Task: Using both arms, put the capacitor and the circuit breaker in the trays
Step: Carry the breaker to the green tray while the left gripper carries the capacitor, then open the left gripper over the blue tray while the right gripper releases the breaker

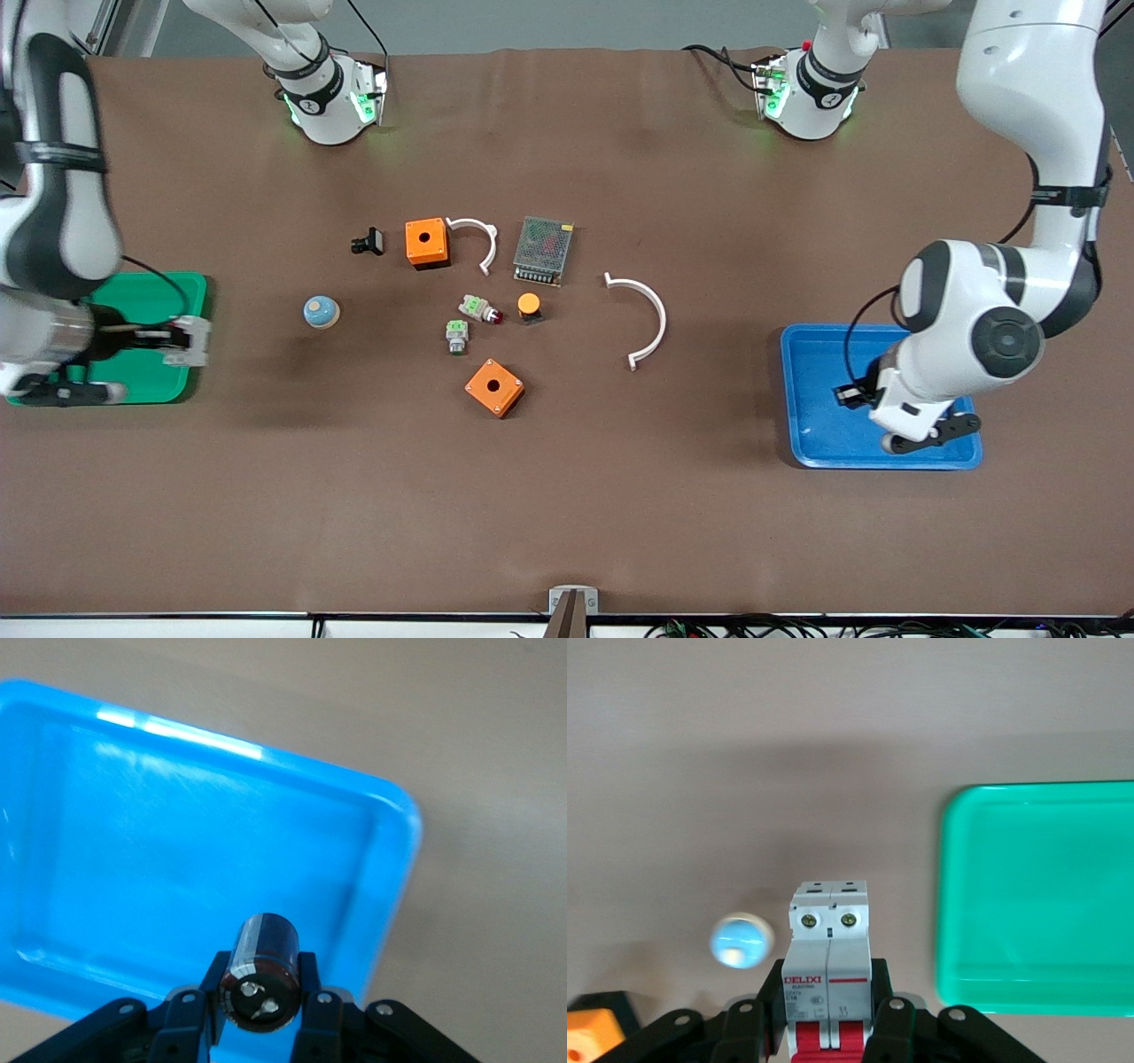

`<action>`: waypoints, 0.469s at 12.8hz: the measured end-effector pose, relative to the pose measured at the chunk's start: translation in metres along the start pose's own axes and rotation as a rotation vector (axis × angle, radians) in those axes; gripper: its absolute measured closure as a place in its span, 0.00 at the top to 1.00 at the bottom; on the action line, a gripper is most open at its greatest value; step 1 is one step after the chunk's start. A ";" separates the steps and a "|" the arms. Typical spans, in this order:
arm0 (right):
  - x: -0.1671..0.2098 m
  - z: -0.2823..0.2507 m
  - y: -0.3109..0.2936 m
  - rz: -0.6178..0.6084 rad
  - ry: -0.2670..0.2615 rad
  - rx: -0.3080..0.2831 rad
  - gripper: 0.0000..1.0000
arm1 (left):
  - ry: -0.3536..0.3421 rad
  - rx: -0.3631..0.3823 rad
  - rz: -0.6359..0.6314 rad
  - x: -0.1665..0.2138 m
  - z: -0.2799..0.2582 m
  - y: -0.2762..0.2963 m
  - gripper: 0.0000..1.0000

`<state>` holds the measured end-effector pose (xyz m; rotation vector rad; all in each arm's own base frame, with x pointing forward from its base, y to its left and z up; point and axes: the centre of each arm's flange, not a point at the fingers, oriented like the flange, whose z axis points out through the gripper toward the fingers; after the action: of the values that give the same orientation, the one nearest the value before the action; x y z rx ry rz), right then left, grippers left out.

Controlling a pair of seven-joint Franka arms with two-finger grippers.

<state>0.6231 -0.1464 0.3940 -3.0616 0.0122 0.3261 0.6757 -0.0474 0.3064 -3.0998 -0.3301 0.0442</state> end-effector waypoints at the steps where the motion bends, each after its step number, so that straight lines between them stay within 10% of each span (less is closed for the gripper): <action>1: -0.009 0.000 0.038 0.005 -0.001 -0.015 0.40 | 0.019 -0.008 0.039 0.003 0.013 -0.024 0.34; 6: -0.026 0.033 0.162 0.065 0.062 -0.072 0.40 | 0.002 -0.021 0.235 0.002 0.092 -0.123 0.34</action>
<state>0.5879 -0.3064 0.3569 -3.1471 0.1056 0.2394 0.6485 0.0754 0.2174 -3.1412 0.0353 0.0424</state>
